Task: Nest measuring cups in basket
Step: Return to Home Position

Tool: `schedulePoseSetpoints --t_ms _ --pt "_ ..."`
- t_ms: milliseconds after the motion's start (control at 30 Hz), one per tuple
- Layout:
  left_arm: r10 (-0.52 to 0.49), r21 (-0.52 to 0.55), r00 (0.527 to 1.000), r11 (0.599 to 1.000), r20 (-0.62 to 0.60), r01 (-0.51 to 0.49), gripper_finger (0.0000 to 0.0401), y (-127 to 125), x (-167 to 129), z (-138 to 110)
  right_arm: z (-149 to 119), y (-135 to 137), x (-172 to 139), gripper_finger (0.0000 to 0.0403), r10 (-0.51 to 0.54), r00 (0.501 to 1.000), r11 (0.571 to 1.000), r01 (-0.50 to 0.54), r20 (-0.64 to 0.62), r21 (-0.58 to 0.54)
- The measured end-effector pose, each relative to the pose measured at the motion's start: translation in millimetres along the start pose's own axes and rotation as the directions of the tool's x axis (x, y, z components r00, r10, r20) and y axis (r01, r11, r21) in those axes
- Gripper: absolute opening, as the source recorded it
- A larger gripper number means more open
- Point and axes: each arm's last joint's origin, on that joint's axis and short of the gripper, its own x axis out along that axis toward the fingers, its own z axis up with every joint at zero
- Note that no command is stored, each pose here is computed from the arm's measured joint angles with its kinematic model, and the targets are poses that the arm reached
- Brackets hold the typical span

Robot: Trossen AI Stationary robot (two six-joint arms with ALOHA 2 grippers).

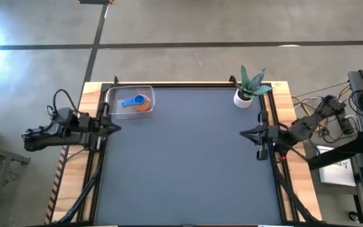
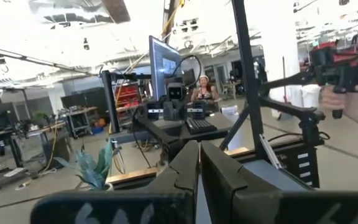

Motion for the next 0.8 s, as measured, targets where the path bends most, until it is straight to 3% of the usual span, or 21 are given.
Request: schedulePoseSetpoints --t_ms 400,467,600,800 --pt "-0.008 -0.074 1.0 0.997 -0.026 0.006 0.0 -7.9 3.5 -55.2 -21.0 -26.2 -37.8 0.0009 -0.03 0.99 0.994 0.015 0.137 0.108" --pt "-0.015 -0.092 1.0 0.996 0.013 0.016 0.0 -9.3 5.7 -64.5 -32.3 -22.6 -35.2 0.0008 -0.016 0.997 0.999 0.013 0.072 0.051" --pt "-0.023 -0.13 0.995 0.991 0.093 0.035 0.0 -12.8 8.7 -88.2 -34.5 -18.1 -32.4 0.0009 0.048 0.996 0.998 -0.051 0.073 0.041" --pt "-0.072 -0.211 0.997 0.975 0.029 0.077 0.0 -14.8 10.4 -94.9 -50.3 -12.4 -29.2 0.0009 0.082 0.996 0.995 -0.084 0.044 0.046"
